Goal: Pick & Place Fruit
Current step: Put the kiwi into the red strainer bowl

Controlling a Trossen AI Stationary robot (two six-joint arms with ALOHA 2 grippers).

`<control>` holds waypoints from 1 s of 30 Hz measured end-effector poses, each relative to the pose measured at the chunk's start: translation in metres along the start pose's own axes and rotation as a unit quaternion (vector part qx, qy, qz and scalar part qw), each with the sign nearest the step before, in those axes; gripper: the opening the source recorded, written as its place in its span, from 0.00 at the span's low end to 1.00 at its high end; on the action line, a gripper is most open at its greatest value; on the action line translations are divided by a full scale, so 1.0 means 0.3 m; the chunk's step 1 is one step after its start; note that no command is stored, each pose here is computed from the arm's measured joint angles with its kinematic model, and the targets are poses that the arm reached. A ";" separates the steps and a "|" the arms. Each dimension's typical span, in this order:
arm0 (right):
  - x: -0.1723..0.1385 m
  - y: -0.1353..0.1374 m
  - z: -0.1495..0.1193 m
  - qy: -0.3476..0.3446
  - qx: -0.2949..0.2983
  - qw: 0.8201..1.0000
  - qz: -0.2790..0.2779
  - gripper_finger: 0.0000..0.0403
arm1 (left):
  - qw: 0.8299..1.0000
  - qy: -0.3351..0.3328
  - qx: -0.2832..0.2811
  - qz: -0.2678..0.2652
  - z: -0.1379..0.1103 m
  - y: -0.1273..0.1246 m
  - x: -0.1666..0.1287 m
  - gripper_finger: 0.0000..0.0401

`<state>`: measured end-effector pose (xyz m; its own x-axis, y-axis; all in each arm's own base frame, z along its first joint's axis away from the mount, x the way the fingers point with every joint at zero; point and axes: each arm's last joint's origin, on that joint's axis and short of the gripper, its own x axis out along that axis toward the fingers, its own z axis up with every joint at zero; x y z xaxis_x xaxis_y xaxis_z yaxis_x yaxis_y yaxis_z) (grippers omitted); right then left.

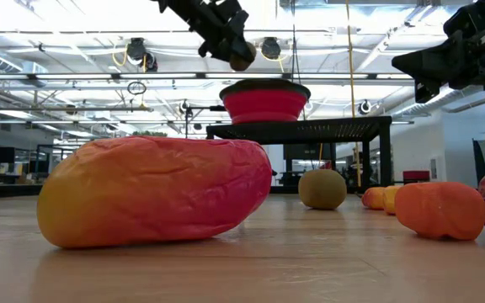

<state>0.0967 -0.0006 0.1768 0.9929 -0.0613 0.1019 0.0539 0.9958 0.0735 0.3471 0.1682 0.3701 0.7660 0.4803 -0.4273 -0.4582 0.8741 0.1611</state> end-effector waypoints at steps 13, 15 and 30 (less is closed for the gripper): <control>0.000 0.000 0.000 0.000 0.000 1.000 -0.002 0.00 | 0.997 0.025 0.078 0.008 0.118 -0.050 0.054 0.50; 0.000 0.000 0.000 0.000 0.000 1.000 -0.001 0.00 | 0.995 0.051 0.084 0.006 0.136 -0.052 0.087 0.50; 0.000 0.000 0.000 0.000 -0.001 1.000 -0.002 0.00 | 0.979 0.185 0.085 -0.010 0.079 -0.065 0.207 0.50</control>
<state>0.0967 -0.0007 0.1768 0.9926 -0.0648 0.1023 0.0577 0.9958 0.0711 0.4143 0.1826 0.3615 0.5438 0.4315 -0.7198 -0.3389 0.8976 0.2820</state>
